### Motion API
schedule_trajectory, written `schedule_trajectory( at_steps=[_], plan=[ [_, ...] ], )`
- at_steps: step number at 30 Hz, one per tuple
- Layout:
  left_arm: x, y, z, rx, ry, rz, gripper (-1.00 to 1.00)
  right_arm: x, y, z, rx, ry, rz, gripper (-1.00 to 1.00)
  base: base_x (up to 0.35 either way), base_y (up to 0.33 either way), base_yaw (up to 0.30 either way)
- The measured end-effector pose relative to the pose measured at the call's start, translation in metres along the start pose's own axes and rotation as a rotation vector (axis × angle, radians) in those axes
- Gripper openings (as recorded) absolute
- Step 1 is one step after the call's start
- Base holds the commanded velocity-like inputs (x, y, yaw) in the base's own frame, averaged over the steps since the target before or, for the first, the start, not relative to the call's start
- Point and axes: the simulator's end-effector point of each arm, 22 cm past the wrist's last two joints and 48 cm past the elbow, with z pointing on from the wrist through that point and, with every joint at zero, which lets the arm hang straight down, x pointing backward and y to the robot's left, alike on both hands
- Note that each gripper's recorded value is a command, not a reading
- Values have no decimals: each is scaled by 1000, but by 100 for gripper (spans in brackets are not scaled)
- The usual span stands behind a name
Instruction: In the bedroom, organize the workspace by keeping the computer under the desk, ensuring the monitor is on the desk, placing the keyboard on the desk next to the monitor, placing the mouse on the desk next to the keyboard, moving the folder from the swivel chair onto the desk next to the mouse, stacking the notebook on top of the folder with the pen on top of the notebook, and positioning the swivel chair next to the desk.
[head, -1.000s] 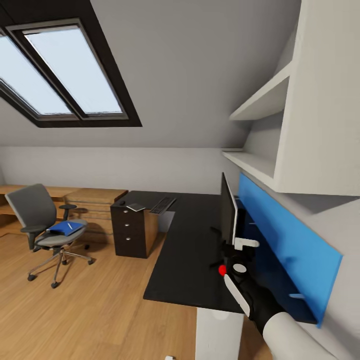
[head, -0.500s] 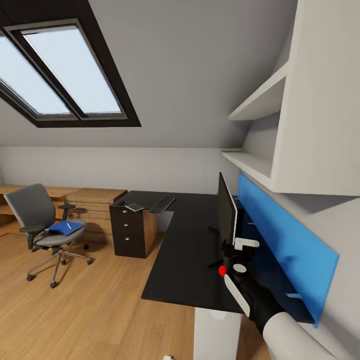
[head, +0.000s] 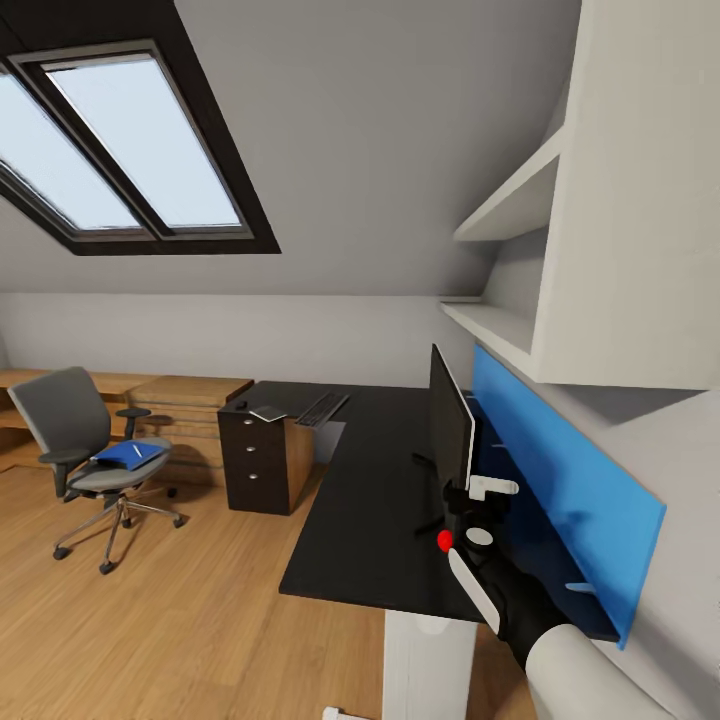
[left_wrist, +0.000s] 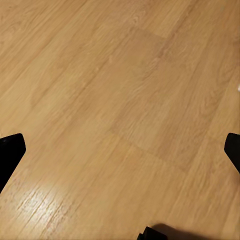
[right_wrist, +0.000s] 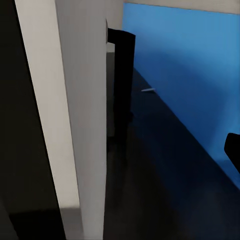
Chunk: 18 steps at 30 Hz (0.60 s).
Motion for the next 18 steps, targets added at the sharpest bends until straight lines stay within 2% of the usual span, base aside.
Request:
schedule_trajectory(
  at_steps=[5,18],
  plan=[
    [0,0,0,0,0,0,100,0,0,0,0,0,0,100,-85,0,0],
    [0,0,0,-1,1,-1,100,1,0,1,0,1,-1,100,-321,0,0]
  ],
)
